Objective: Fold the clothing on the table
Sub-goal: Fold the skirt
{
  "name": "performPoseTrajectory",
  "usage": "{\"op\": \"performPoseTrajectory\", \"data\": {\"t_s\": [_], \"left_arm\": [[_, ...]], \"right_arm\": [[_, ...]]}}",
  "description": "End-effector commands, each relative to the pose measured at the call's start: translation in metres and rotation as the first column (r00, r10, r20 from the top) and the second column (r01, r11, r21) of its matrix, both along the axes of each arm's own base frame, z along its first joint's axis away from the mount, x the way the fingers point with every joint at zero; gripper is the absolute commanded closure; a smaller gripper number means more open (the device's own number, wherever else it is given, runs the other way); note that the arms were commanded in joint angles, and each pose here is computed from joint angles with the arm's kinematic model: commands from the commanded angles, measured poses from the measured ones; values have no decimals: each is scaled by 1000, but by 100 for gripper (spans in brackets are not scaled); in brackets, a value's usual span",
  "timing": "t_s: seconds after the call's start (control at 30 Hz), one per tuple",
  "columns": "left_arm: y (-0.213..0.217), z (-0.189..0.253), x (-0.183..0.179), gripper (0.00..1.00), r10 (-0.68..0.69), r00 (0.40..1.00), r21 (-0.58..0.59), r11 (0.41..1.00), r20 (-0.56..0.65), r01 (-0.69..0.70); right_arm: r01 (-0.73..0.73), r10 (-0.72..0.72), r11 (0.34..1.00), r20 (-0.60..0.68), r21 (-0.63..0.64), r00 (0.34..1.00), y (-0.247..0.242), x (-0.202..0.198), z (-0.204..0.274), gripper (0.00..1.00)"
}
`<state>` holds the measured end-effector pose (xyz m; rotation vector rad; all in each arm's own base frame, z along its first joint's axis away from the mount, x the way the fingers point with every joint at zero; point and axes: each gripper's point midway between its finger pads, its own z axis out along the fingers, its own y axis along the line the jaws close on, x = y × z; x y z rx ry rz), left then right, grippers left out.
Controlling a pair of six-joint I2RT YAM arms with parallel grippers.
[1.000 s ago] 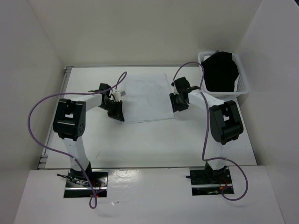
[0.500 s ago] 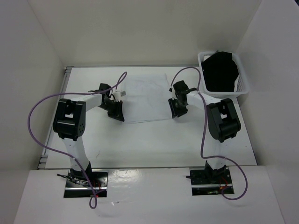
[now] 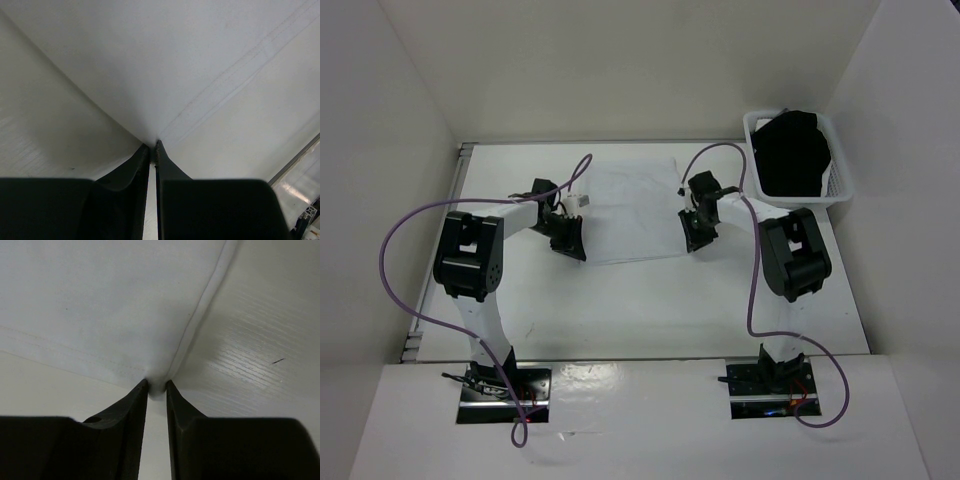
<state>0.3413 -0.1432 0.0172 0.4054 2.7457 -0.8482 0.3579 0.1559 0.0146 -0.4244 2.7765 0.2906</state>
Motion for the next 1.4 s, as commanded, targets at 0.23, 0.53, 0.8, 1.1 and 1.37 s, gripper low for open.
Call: {"op": "performPoseTrajectory", "data": {"t_s": [0.23, 0.53, 0.8, 1.1, 1.37], "left_arm": [[7, -4, -9, 87, -34, 999, 30, 999, -34, 35], [13, 63, -15, 89, -102, 987, 49, 994, 126, 97], [21, 116, -33, 88, -145, 956, 84, 988, 254, 128], [31, 129, -56, 88, -184, 936, 133, 980, 300, 150], [34, 129, -73, 87, -211, 924, 145, 974, 320, 172]], "right_arm": [[-44, 43, 999, -62, -18, 997, 5, -15, -13, 100], [-93, 93, 996, 42, -16, 995, -1, -18, 47, 100], [-130, 130, 991, 147, -7, 981, -8, -31, 103, 100], [-177, 177, 984, 182, -13, 967, -17, -55, 140, 100], [-241, 239, 970, 160, -5, 958, -4, -66, 145, 100]]}}
